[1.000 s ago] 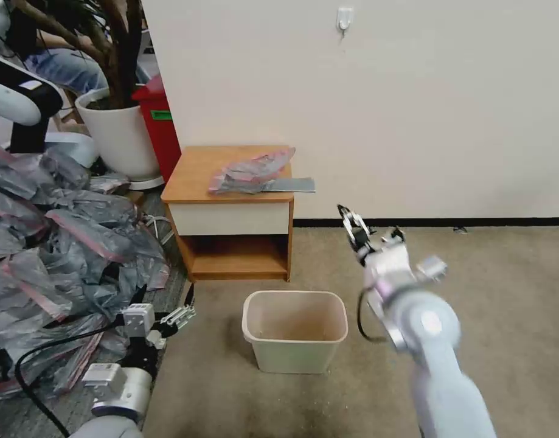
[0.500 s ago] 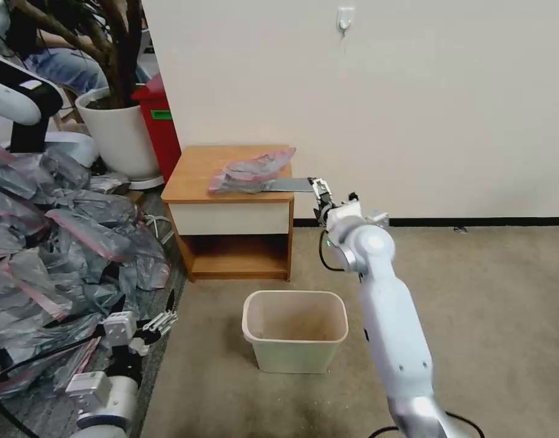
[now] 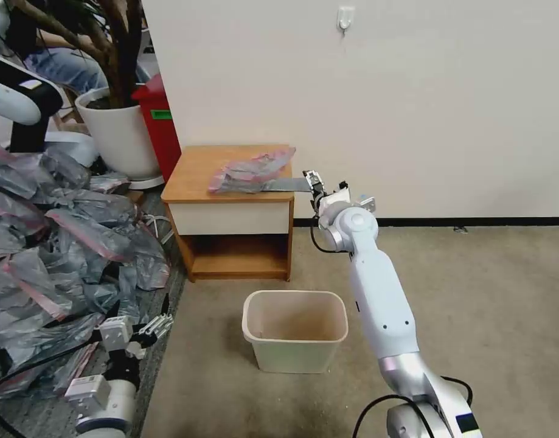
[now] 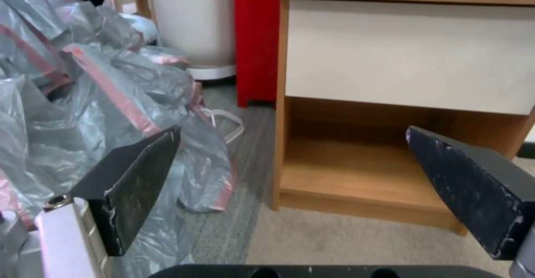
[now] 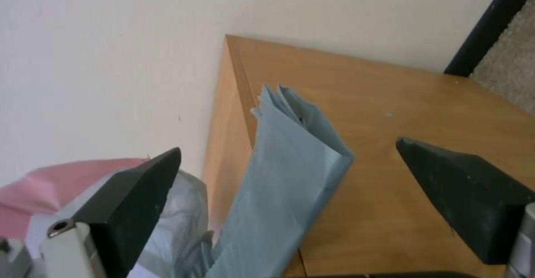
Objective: Pick up the garbage bag from the table and place it over the trash can.
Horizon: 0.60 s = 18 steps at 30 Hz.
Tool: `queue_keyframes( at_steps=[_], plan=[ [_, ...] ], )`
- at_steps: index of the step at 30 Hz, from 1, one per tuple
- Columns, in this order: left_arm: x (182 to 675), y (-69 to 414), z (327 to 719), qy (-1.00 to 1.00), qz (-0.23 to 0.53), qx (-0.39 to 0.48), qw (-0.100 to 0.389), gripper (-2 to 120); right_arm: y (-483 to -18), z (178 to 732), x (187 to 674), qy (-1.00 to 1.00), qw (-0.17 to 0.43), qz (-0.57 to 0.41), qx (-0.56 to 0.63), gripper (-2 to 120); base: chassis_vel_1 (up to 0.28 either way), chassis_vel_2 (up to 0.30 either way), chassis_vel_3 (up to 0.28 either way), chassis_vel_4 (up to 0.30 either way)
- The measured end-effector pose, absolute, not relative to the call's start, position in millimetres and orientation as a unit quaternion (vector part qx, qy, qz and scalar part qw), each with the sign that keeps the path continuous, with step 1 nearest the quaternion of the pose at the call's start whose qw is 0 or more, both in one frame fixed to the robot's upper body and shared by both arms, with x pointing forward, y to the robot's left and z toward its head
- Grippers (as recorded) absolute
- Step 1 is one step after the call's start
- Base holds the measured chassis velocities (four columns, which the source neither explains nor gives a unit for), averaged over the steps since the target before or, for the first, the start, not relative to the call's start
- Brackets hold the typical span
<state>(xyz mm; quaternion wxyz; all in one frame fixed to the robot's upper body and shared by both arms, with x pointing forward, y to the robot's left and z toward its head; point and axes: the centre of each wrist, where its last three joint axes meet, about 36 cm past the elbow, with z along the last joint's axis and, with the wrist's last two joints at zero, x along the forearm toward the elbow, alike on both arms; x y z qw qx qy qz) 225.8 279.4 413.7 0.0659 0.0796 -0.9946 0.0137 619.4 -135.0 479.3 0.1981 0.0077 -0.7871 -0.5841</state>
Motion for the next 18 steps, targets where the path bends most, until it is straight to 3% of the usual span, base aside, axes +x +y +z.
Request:
queue_keyframes(
  at_steps=[6,10,18],
  plan=[
    [223.2,279.2,410.9,-0.994,0.011,0.083,0.065,100,-134.5,479.0,621.4,-0.790,0.198,-0.581,0.009,91,0.000,0.000,0.000,0.000],
    [221.8,279.7,410.3,-0.994,0.009,0.085,0.064,100,-133.9,477.8,621.2,-0.792,0.199,-0.577,0.009,80,0.000,0.000,0.000,0.000],
    [219.1,279.6,409.0,-0.994,0.006,0.088,0.064,100,-133.9,476.7,620.0,-0.797,0.198,-0.571,0.007,49,0.000,0.000,0.000,0.000]
  ],
)
